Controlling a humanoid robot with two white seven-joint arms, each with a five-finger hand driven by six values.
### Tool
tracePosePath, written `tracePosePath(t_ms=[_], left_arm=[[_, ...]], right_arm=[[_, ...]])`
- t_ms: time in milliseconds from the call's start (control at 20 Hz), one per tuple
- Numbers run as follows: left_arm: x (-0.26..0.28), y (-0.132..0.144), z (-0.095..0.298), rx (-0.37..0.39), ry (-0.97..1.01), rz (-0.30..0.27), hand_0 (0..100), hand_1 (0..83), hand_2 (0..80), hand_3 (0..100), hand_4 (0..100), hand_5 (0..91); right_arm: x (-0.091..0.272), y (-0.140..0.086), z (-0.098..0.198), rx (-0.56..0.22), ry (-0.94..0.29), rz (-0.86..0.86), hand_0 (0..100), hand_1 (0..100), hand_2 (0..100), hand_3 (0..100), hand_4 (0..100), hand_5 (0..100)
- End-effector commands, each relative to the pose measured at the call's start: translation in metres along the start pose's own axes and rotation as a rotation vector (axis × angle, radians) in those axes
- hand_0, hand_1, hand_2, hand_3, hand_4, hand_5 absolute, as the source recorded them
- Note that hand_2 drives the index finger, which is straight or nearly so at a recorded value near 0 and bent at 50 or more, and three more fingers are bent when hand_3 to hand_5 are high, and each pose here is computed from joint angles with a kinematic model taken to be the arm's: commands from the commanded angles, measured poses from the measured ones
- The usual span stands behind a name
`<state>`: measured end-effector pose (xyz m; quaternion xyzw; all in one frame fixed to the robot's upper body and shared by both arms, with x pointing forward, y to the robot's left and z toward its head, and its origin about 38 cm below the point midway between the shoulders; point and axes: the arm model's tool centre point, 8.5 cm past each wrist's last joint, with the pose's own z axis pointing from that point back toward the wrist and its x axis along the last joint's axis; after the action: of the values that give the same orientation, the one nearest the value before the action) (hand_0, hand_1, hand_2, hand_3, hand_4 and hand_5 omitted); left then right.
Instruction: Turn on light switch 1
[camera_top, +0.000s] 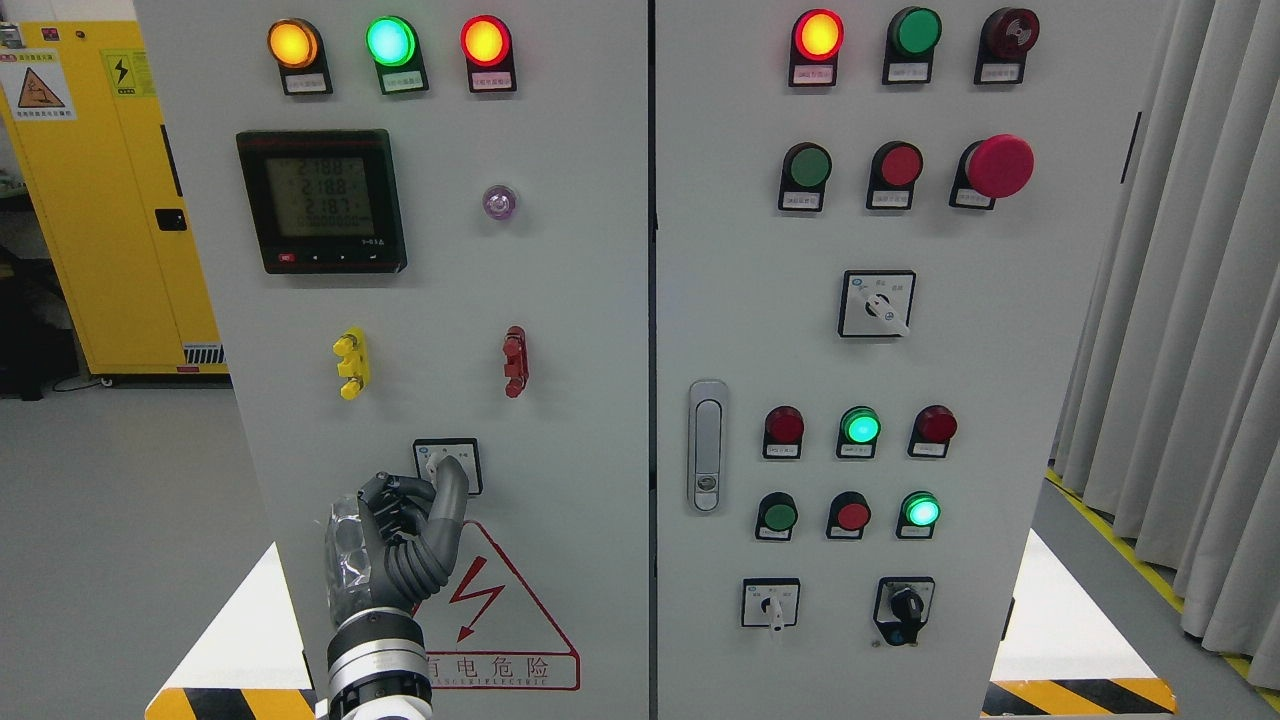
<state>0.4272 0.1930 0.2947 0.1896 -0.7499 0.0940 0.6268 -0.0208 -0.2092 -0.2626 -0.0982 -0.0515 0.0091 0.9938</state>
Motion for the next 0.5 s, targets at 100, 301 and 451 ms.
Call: tracePosePath(t_ms=[100,301,451], left_arm=[[-0.0002,-0.0004,0.0,-0.002,0.0,0.0,81,53.6,66.9,99,91,84.9],[-0.0002,-0.0004,0.0,-0.002,0.0,0.0,81,53.5,66.8,99,91,84.8],[-0.0001,-0.0004,0.0,-0.002,0.0,0.0,81,53.4,66.7,99,91,84.9]], right_arm=[[-0.0006,-0.0001,0.0,-0.002,0.007,-0.028,0,50,4,0,0,0],[-0.0006,-0.0002,0.0,-0.003,0.007,-0.028,0,50,4,0,0,0],[-0.0006,-0.0002,0.0,-0.003,0.007,-0.028,0,50,4,0,0,0]])
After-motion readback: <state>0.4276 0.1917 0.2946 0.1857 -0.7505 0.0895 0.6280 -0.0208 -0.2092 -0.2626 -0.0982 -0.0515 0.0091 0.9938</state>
